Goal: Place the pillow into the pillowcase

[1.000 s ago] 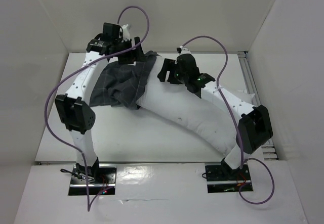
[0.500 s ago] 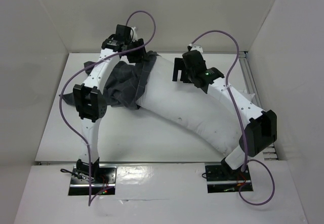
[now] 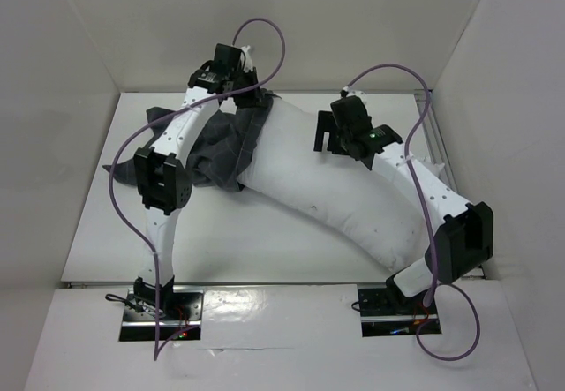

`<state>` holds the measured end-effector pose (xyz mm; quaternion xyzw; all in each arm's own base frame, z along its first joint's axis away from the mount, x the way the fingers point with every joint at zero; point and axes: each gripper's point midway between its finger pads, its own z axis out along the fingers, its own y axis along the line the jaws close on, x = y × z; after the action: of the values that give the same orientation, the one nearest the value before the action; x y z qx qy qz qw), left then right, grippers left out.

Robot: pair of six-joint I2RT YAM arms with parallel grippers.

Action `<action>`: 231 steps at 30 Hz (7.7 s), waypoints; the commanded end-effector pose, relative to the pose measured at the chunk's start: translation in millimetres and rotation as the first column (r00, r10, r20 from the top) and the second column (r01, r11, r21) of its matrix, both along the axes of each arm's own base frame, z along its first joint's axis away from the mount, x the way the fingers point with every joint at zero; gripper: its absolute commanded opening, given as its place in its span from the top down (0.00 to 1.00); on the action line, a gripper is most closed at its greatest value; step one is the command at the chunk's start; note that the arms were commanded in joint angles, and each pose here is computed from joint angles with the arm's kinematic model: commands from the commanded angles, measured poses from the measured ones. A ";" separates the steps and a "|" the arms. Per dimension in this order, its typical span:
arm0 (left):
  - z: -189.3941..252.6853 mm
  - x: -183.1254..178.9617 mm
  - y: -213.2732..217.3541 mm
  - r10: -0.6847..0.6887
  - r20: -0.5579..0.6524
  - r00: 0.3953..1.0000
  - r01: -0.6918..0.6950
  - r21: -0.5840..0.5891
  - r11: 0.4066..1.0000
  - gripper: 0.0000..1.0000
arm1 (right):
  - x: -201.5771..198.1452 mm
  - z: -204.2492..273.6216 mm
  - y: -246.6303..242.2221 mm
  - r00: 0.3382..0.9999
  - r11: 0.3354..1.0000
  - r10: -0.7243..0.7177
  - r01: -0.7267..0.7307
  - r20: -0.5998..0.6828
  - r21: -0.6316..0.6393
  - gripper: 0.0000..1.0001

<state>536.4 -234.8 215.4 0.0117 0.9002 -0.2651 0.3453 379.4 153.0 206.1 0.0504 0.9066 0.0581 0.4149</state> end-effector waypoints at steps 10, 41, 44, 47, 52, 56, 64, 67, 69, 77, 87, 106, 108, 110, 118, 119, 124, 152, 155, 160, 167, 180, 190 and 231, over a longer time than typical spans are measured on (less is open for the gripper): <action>75.2 -15.8 -57.5 -0.183 0.177 0.967 0.214 -0.171 0.962 1.00 | -10.4 -43.3 36.9 0.986 0.979 0.147 -0.133 -0.084 0.152 0.47; 134.5 -97.2 -87.1 -0.323 0.286 0.902 0.342 -0.016 0.940 0.00 | 35.5 20.5 39.0 0.980 0.943 -0.065 -0.001 0.187 0.332 1.00; 152.8 -101.6 -59.7 -0.268 0.337 0.903 0.267 0.051 0.962 0.00 | 34.2 14.8 37.7 0.983 0.942 -0.057 -0.004 0.172 0.335 1.00; 148.3 -110.1 -26.2 -0.172 0.345 0.923 0.137 0.123 0.983 0.40 | 34.6 14.6 36.5 0.984 0.942 -0.045 -0.015 0.171 0.334 1.00; 92.7 -125.8 47.7 0.091 0.280 0.956 -0.141 0.162 0.977 1.00 | 31.8 10.4 39.1 0.987 0.940 -0.029 -0.027 0.159 0.339 1.00; 31.7 -153.6 64.2 0.099 0.236 0.967 -0.139 0.159 0.977 0.23 | 33.4 12.4 46.4 0.989 0.935 -0.001 -0.052 0.151 0.352 1.00; -65.3 -160.0 75.7 0.117 0.215 0.970 -0.162 0.204 0.966 0.05 | 40.7 9.9 47.6 0.990 0.941 0.022 -0.067 0.140 0.332 1.00; -90.1 -144.9 85.8 0.167 0.208 0.964 -0.217 0.250 0.943 0.11 | 40.7 9.9 47.6 0.990 0.941 0.022 -0.068 0.140 0.332 1.00; -97.4 -137.8 88.1 0.192 0.207 0.959 -0.244 0.263 0.934 0.14 | 42.3 14.8 48.3 0.989 0.939 0.021 -0.071 0.149 0.335 1.00; -108.6 -88.8 99.2 0.238 0.230 0.944 -0.302 0.309 0.902 0.24 | 42.0 11.0 47.8 0.990 0.944 0.028 -0.070 0.135 0.322 1.00; -113.6 -77.9 111.9 0.277 0.241 0.930 -0.346 0.326 0.880 0.58 | 42.4 13.0 41.2 0.990 0.949 0.017 -0.060 0.139 0.311 1.00; 77.3 -112.8 -34.3 -0.278 0.408 0.870 0.293 0.026 0.956 1.00 | 95.6 102.9 41.7 0.955 0.943 -0.027 -0.074 0.295 0.325 1.00; 124.8 -128.6 -60.7 -0.351 0.479 0.804 0.397 0.007 0.918 1.00 | 104.8 122.3 40.9 0.944 0.945 -0.042 -0.068 0.326 0.319 1.00; 136.5 -140.1 -66.5 -0.390 0.481 0.785 0.442 0.005 0.897 1.00 | 108.4 148.4 42.3 0.929 0.939 -0.049 -0.083 0.368 0.333 1.00; 37.7 -197.2 -65.8 -0.482 0.228 0.846 0.511 -0.086 0.855 1.00 | 101.2 57.3 68.8 0.977 0.917 -0.040 -0.048 0.210 0.397 1.00; 31.1 -204.7 -61.8 -0.484 0.212 0.849 0.509 -0.087 0.856 1.00 | 95.7 34.0 74.0 0.986 0.917 -0.028 -0.040 0.165 0.398 1.00; -22.7 -225.9 -44.7 -0.443 0.070 0.894 0.447 -0.068 0.892 1.00 | 83.2 14.7 88.9 0.992 0.894 -0.010 -0.047 0.125 0.447 1.00; 69.4 -68.8 37.3 0.150 0.130 0.980 -0.176 0.210 0.962 0.20 | 24.9 88.5 -18.2 0.968 0.986 -0.164 0.168 0.192 -0.001 0.00; 38.3 -33.6 43.9 0.209 0.086 0.974 -0.225 0.294 0.929 0.20 | 26.5 85.5 -57.0 0.953 0.963 -0.249 0.262 0.174 -0.055 0.00; 20.3 -2.6 48.3 0.237 0.112 0.965 -0.259 0.276 0.925 0.29 | 21.9 64.9 -103.0 0.940 0.940 -0.320 0.330 0.119 -0.081 0.00; -7.3 -3.1 48.2 0.232 0.055 0.971 -0.238 0.284 0.929 0.43 | 13.4 7.1 -139.1 0.929 0.923 -0.371 0.367 -0.010 -0.117 0.00; 71.3 -33.1 -56.7 -0.121 0.205 0.971 0.113 0.054 0.992 1.00 | 26.8 -38.6 -61.7 0.995 0.974 -0.067 0.082 -0.074 0.213 1.00; 93.6 -99.0 -161.0 -0.367 0.240 0.899 0.392 -0.064 0.918 1.00 | 0.2 92.1 4.2 0.974 0.959 0.004 -0.068 0.226 0.276 1.00; -59.8 -229.9 99.3 0.478 0.283 0.832 -0.535 0.182 0.825 0.20 | -49.4 23.3 -36.7 0.994 0.978 -0.109 0.103 0.023 0.183 0.00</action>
<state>266.1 -125.3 113.5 -0.0597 0.9128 -0.0150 0.4037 337.8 121.2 217.8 0.1387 0.8903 0.1188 0.4171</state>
